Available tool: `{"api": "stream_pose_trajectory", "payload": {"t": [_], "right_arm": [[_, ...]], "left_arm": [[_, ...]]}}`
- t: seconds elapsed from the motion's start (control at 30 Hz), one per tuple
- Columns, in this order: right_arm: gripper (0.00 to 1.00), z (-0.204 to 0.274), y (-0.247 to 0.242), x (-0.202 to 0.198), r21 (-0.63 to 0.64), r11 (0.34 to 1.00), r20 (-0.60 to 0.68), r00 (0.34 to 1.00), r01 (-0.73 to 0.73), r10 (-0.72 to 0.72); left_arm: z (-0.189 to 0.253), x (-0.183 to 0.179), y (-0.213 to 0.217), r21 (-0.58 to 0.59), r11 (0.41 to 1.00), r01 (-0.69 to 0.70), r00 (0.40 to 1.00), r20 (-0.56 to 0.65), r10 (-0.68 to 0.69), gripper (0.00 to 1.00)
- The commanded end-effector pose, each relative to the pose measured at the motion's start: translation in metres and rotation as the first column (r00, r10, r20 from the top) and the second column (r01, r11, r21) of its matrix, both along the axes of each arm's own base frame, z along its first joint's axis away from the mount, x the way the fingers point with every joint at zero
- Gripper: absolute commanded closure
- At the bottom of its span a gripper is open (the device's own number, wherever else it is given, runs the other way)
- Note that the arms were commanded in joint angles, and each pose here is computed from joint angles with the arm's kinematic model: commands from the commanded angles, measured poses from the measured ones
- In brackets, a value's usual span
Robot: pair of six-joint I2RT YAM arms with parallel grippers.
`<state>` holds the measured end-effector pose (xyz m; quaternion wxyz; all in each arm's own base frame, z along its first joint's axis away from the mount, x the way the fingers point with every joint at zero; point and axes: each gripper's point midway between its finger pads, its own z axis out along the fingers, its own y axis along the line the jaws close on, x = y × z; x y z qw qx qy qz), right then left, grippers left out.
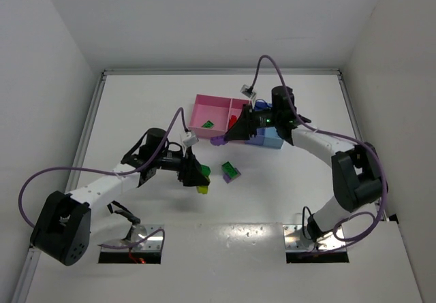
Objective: Sort the legos into containers by color
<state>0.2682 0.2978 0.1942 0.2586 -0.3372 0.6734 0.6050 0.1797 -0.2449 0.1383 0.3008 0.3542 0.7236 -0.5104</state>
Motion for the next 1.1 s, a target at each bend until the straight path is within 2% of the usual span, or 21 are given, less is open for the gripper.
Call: {"api": "stream_pose_trajectory", "payload": {"t": [0.0, 0.23, 0.33, 0.37, 0.43, 0.47, 0.53, 0.57, 0.77, 0.93, 1.07], "right_arm": [[1.0, 0.021, -0.011, 0.015, 0.05, 0.997, 0.11, 0.991, 0.065, -0.07], [1.0, 0.021, -0.042, 0.046, 0.042, 0.978, 0.14, 0.968, 0.204, -0.208], [1.0, 0.011, -0.062, 0.072, -0.03, 0.945, 0.203, 0.928, 0.326, -0.313], [1.0, -0.002, -0.076, 0.085, -0.102, 0.904, 0.241, 0.892, 0.415, -0.383], [1.0, -0.007, -0.093, 0.104, -0.162, 0.84, 0.293, 0.838, 0.518, -0.46], [1.0, -0.016, -0.107, 0.119, -0.216, 0.768, 0.342, 0.783, 0.603, -0.519], [1.0, -0.018, -0.122, 0.131, -0.258, 0.687, 0.405, 0.722, 0.679, -0.561], [1.0, -0.021, -0.134, 0.14, -0.278, 0.623, 0.441, 0.673, 0.731, -0.594], [1.0, -0.038, -0.155, 0.159, -0.34, 0.467, 0.499, 0.577, 0.816, -0.646], [1.0, -0.059, -0.159, 0.164, -0.395, 0.422, 0.498, 0.576, 0.816, -0.648], [0.98, -0.076, -0.155, 0.165, -0.433, 0.427, 0.486, 0.605, 0.794, -0.631]], "left_arm": [[0.011, -0.01, -0.003, -0.035, 0.998, 0.061, 0.997, 0.045, -0.06, 0.57], [0.009, -0.007, -0.002, -0.025, 0.999, 0.043, 0.998, 0.049, -0.042, 0.57], [0.009, -0.002, -0.001, -0.012, 1.0, 0.018, 0.997, 0.076, -0.017, 0.57], [0.007, -0.001, 0.0, -0.002, 1.0, 0.009, 0.998, 0.069, -0.009, 0.57], [0.005, 0.006, 0.002, 0.021, 1.0, -0.019, 0.995, 0.094, 0.017, 0.57], [0.003, 0.007, 0.003, 0.032, 0.999, -0.032, 0.996, 0.089, 0.029, 0.57], [0.005, 0.013, 0.003, 0.038, 0.998, -0.053, 0.993, 0.105, 0.049, 0.57], [0.003, 0.017, 0.004, 0.049, 0.996, -0.073, 0.992, 0.11, 0.067, 0.57], [0.008, 0.026, 0.004, 0.059, 0.993, -0.098, 0.987, 0.134, 0.089, 0.57], [0.01, 0.03, 0.005, 0.067, 0.991, -0.115, 0.984, 0.141, 0.105, 0.57], [0.008, 0.036, 0.006, 0.075, 0.988, -0.131, 0.983, 0.137, 0.12, 0.57]]}}
